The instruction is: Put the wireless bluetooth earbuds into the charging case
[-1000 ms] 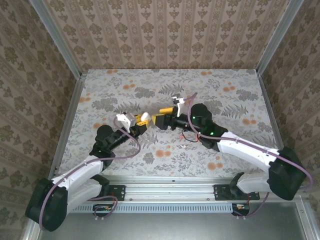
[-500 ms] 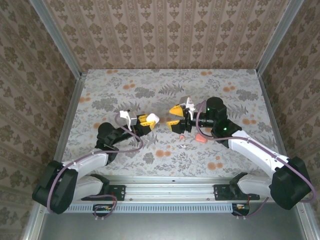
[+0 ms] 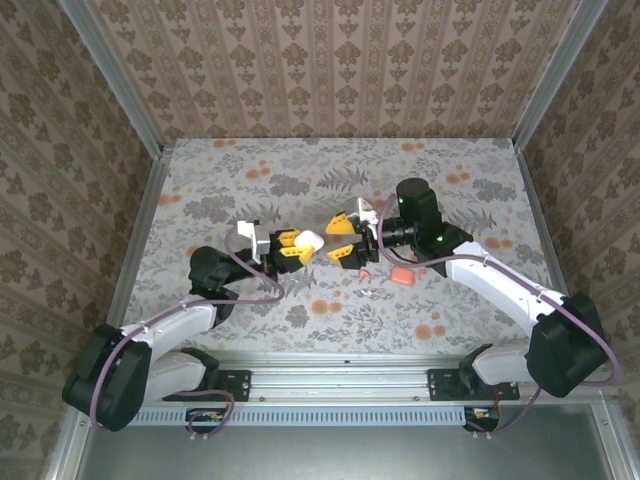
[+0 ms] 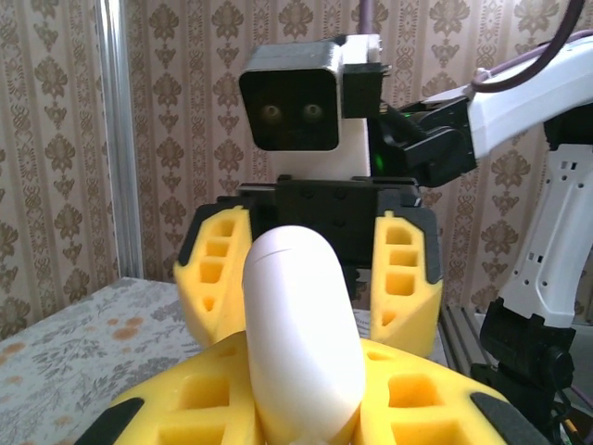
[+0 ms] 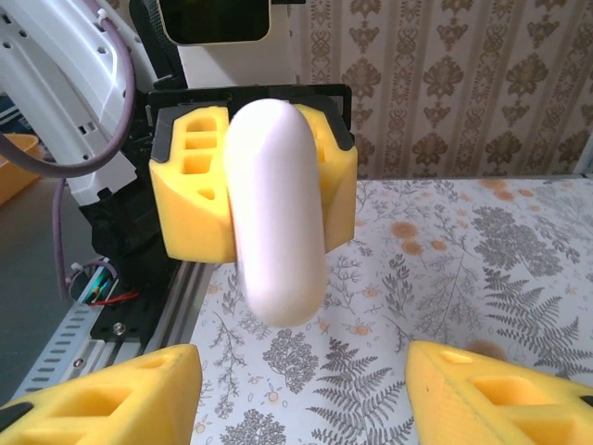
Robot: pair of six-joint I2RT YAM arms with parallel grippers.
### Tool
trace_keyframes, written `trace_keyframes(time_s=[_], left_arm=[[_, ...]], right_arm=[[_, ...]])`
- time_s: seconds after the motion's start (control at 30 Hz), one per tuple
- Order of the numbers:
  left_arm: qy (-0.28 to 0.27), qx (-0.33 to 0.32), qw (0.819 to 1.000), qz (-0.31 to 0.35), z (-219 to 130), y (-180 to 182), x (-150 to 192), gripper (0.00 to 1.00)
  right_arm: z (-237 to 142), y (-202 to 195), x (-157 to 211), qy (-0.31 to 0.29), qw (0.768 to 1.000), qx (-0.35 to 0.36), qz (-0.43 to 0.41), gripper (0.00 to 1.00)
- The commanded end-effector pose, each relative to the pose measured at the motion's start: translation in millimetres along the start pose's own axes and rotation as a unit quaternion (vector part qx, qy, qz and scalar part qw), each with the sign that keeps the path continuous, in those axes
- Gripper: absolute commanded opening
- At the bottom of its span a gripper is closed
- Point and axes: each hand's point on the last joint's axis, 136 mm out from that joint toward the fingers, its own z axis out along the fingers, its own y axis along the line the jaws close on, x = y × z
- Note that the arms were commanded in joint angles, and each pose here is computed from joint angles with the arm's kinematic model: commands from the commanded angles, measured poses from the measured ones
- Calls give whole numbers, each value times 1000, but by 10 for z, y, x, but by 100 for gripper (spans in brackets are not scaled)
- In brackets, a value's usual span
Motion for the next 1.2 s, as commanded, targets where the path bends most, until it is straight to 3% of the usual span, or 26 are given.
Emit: trace_keyframes(time_s=[0.0, 0.77, 0.93, 1.03, 1.17], left_arm=[[-25, 27, 999, 33, 54, -114, -233, 21], [-25, 41, 998, 38, 145, -176, -227, 20], [-25, 37, 998, 39, 149, -156, -219, 21], [-21, 30, 999, 36, 146, -131, -183, 24], [-8, 12, 999, 44, 133, -76, -106, 42]], right_arm=[[-5, 94, -152, -13, 999, -41, -22, 60], [65, 284, -281, -13, 994, -98, -51, 35], [64, 277, -263, -9, 994, -95, -52, 19], [61, 272, -236, -2, 994, -93, -52, 13], [47, 249, -151, 17, 995, -81, -49, 13]])
